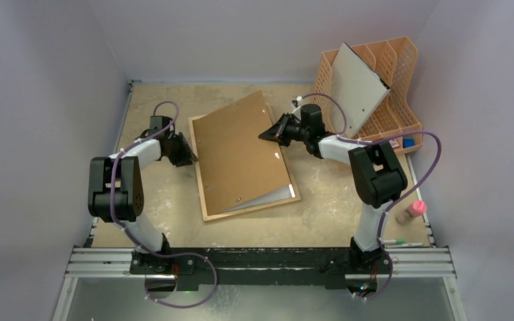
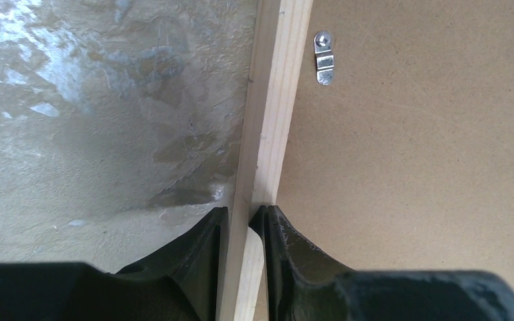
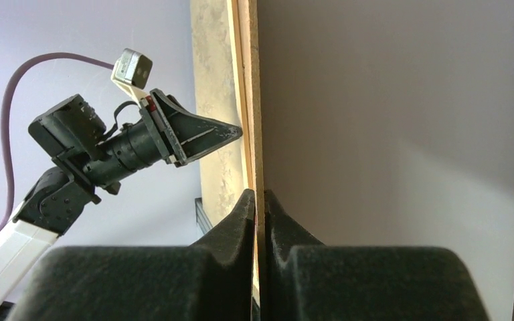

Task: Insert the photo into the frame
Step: Place the photo frame item in the photo frame.

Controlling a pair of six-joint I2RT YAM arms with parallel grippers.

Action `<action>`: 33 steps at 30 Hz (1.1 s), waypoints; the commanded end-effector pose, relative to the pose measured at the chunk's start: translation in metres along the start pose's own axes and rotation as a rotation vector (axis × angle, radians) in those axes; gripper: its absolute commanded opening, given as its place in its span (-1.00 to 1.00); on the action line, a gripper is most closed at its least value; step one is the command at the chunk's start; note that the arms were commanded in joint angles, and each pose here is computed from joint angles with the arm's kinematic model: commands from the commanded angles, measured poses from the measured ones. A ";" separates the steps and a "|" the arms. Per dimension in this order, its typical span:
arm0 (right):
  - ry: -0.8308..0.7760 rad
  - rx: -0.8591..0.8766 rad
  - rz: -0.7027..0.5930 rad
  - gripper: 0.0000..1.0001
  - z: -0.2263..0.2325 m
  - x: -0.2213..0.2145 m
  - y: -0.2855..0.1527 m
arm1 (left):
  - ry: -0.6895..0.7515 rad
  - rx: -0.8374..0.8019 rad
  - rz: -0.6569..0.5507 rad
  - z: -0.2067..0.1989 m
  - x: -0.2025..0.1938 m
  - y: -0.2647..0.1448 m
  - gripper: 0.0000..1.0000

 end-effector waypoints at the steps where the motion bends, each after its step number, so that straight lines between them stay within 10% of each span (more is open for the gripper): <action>1: 0.011 -0.008 0.008 -0.84 0.005 -0.011 0.002 | -0.025 -0.021 0.015 0.002 -0.005 0.004 -0.46; 17: -0.127 -0.261 0.019 0.58 -0.012 -0.005 0.005 | -0.009 0.003 -0.007 0.004 0.005 -0.002 -0.45; 33: -0.301 -0.432 0.136 0.97 -0.020 -0.023 0.015 | -0.020 0.009 -0.007 0.009 0.008 -0.002 -0.38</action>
Point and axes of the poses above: each gripper's point midway between its finger pads, its own y axis out along the fingers, its own z axis along the line the jaws close on, x = y × z, the point moved 5 cm from there along -y, back along the fingers, and after that the axes turned 4 degrees about y, right-handed, at the moved point
